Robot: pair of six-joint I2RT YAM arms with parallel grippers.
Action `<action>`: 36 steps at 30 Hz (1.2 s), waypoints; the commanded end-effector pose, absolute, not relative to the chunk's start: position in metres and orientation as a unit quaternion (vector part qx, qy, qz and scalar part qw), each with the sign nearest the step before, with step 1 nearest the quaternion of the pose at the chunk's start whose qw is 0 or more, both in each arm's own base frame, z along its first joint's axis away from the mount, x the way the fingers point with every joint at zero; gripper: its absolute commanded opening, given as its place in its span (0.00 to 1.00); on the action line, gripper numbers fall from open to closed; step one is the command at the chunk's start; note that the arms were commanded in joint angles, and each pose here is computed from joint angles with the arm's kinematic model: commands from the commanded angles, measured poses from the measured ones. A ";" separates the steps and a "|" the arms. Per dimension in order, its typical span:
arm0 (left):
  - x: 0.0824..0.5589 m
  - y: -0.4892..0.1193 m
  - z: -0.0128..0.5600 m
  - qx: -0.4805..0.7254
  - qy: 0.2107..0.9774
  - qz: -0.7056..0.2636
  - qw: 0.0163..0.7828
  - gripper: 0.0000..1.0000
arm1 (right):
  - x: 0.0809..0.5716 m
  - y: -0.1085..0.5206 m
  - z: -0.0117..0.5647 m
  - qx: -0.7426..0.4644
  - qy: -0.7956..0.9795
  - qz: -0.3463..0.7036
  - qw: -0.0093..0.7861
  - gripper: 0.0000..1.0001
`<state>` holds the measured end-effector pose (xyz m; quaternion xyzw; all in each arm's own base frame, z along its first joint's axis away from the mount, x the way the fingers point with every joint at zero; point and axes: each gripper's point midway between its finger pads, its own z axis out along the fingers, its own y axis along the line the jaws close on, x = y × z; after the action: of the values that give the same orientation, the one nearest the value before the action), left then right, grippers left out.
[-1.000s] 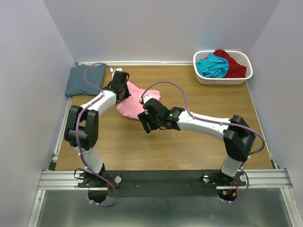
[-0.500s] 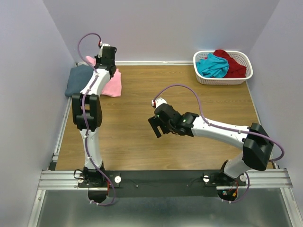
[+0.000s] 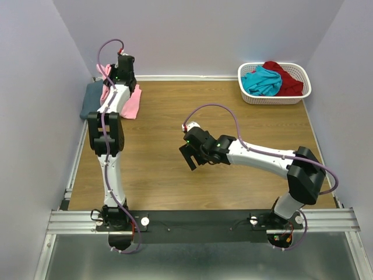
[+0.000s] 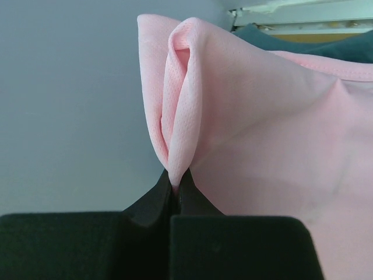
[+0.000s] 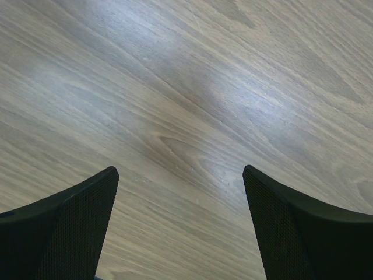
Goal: Fold and stack the t-shirts
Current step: Neatly place the folded tshirt to the corner
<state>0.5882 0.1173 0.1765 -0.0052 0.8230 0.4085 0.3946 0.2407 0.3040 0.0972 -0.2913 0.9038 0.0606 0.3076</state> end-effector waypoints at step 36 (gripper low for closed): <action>0.586 0.158 0.251 -0.175 0.761 0.331 0.530 0.90 | 0.263 0.285 0.114 -0.236 0.915 -0.026 0.325 0.97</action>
<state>0.5811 0.1958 0.1697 -0.1359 0.7887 0.4365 0.4111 0.2454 0.2988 0.0889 -0.2822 0.9192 0.0092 0.2744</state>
